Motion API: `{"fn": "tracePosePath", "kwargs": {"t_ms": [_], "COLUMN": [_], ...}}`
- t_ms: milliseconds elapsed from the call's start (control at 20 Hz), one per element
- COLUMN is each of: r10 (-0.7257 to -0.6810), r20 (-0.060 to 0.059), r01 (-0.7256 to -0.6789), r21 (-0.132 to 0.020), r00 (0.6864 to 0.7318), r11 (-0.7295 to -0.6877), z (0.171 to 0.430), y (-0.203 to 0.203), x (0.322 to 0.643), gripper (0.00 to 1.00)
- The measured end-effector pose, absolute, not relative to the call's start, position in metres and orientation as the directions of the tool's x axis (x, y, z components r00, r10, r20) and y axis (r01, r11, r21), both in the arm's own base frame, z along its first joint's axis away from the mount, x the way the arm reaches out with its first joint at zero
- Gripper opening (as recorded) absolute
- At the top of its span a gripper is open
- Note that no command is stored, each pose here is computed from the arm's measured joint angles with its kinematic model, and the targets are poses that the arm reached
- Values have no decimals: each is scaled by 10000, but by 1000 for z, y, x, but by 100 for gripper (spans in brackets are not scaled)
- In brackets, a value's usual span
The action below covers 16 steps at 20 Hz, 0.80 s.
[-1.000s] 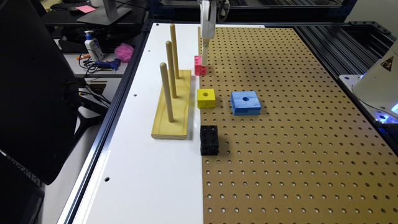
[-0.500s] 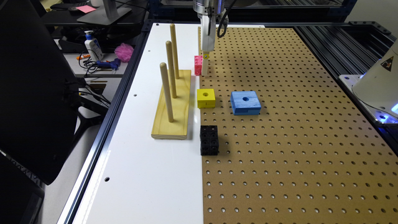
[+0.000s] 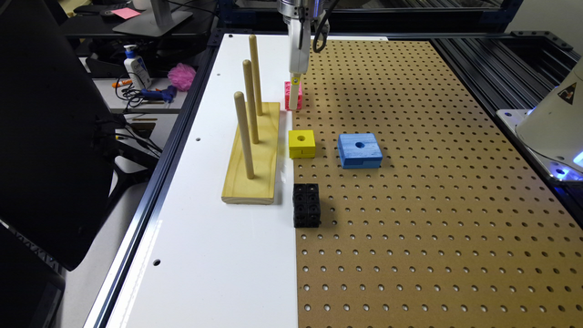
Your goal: Pick up pink block.
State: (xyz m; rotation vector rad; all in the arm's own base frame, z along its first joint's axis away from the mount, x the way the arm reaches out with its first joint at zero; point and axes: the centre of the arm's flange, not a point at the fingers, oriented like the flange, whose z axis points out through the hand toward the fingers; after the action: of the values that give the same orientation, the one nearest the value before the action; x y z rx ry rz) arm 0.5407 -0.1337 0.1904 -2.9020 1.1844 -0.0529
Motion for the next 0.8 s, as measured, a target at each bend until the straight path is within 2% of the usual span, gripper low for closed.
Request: {"fn": "tracePosePath", "kwargs": {"t_ms": [100, 200, 350, 400, 800], "r10": [-6997, -6996, -6996, -6991, -6992], "r20": [238, 281, 283, 286, 287], "r01": [-6995, -6993, -6993, -6988, -6989], "r21": [-168, -202, -204, -208, -209], "r00": [7140, 7140, 7140, 7145, 7144], "r11": [-7144, -7145, -7145, -7150, -7149], "z": [179, 174, 174, 174, 174], "y": [-133, -134, -134, -133, -133], "x": [540, 542, 543, 543, 543], "gripper": [100, 100, 100, 0, 0]}}
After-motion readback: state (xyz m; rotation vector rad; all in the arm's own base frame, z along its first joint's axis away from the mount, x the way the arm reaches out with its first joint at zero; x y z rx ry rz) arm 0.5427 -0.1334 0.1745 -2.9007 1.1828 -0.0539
